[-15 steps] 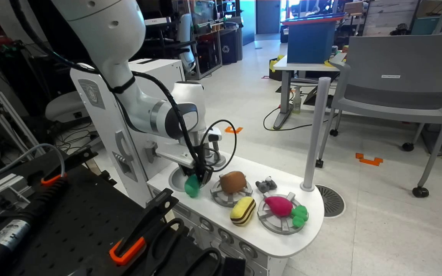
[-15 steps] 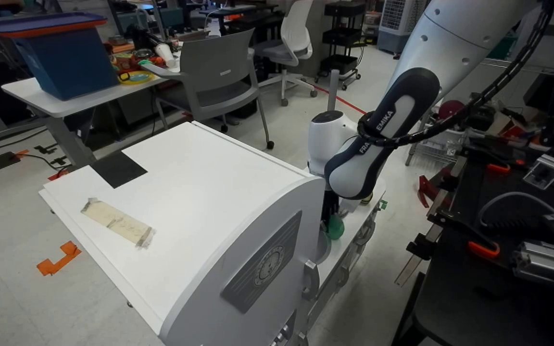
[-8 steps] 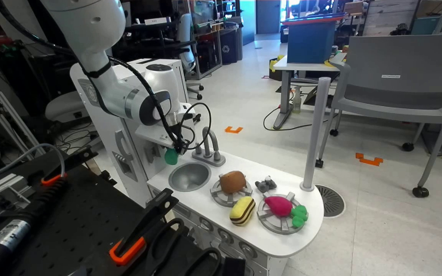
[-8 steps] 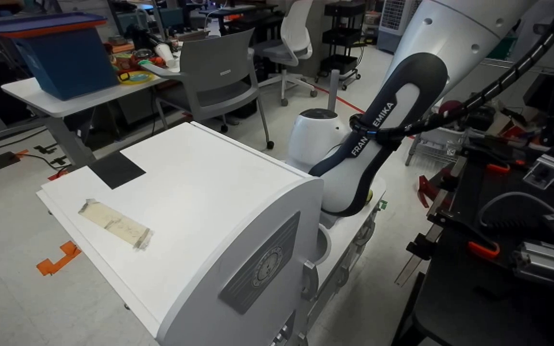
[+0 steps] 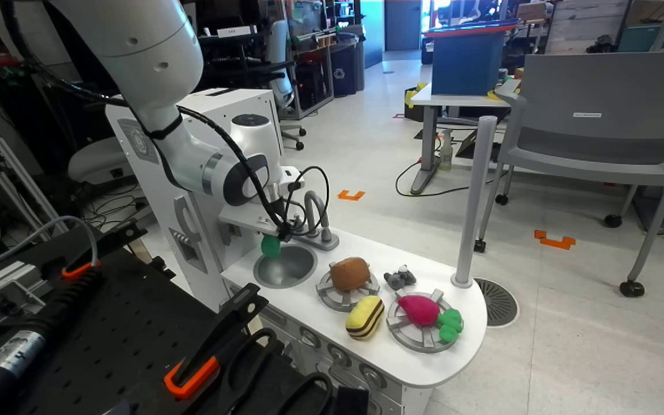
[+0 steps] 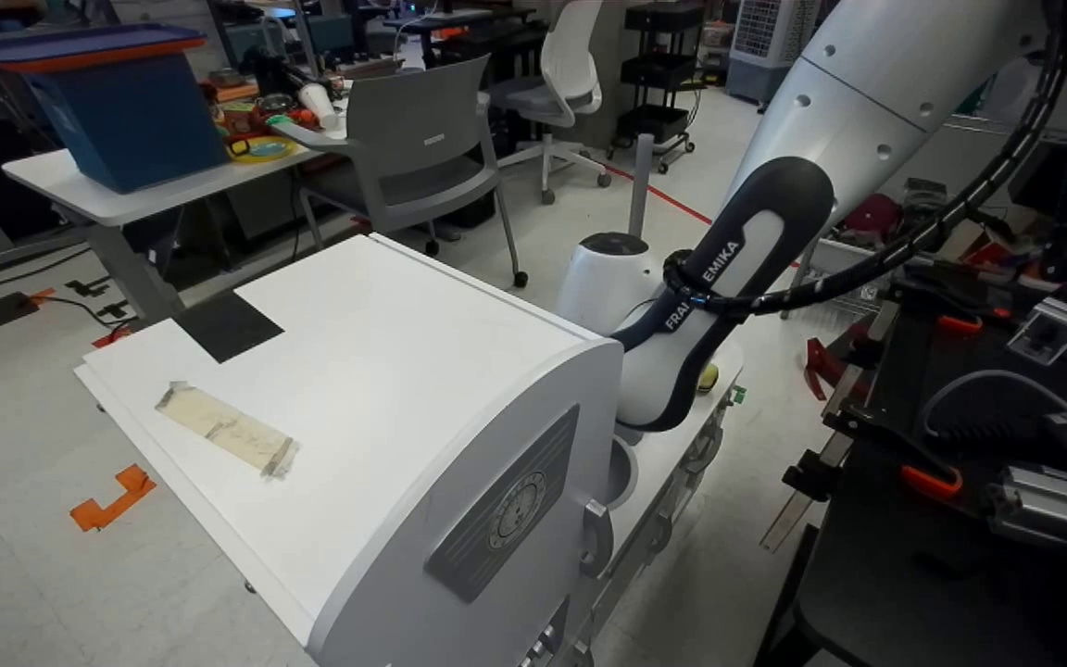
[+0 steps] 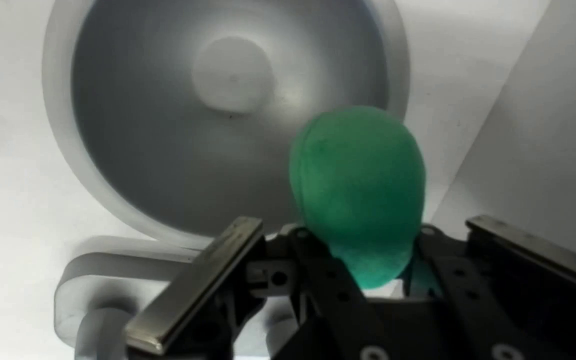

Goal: Put the green plushie in the sink

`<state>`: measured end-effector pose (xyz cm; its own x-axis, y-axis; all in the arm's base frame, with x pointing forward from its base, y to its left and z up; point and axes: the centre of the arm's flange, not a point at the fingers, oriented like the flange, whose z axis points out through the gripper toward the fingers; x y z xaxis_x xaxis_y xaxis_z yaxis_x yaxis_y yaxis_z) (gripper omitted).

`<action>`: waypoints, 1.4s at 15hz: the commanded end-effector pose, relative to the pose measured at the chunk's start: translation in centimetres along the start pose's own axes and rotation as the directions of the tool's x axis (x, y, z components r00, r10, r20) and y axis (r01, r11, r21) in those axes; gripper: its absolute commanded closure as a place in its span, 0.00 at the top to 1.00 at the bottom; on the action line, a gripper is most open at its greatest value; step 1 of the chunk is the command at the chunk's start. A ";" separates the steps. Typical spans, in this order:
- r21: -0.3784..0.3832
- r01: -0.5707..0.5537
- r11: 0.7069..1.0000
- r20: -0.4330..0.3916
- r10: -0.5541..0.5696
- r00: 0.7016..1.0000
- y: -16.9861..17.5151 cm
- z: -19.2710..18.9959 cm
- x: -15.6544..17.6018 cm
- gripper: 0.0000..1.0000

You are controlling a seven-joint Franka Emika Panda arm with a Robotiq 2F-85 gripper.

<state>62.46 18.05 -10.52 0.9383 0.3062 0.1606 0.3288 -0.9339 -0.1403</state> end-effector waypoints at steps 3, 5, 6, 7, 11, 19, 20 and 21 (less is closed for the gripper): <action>-0.053 0.016 0.998 -0.015 -0.017 1.000 2.3 3.5 1.1 0.52; -0.069 0.019 0.997 -0.008 -0.019 1.000 2.7 3.9 0.7 0.67; -0.078 0.023 0.997 -0.007 -0.024 1.000 2.8 3.9 0.6 0.73; -0.083 0.027 0.996 -0.001 -0.027 1.000 2.9 3.9 0.4 0.80; -0.097 0.028 0.995 0.009 -0.027 1.000 3.1 2.9 -0.1 1.00; -0.204 -0.159 0.966 0.170 0.195 0.966 6.4 -5.7 -6.4 1.00; -0.215 -0.173 0.961 0.169 0.211 0.963 6.6 -6.7 -7.1 1.00; -0.199 -0.146 0.969 0.146 0.176 0.974 7.6 -2.2 -4.3 1.00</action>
<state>60.68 9.19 -10.08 0.9871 0.1597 -0.0111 0.1600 -0.9865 0.0351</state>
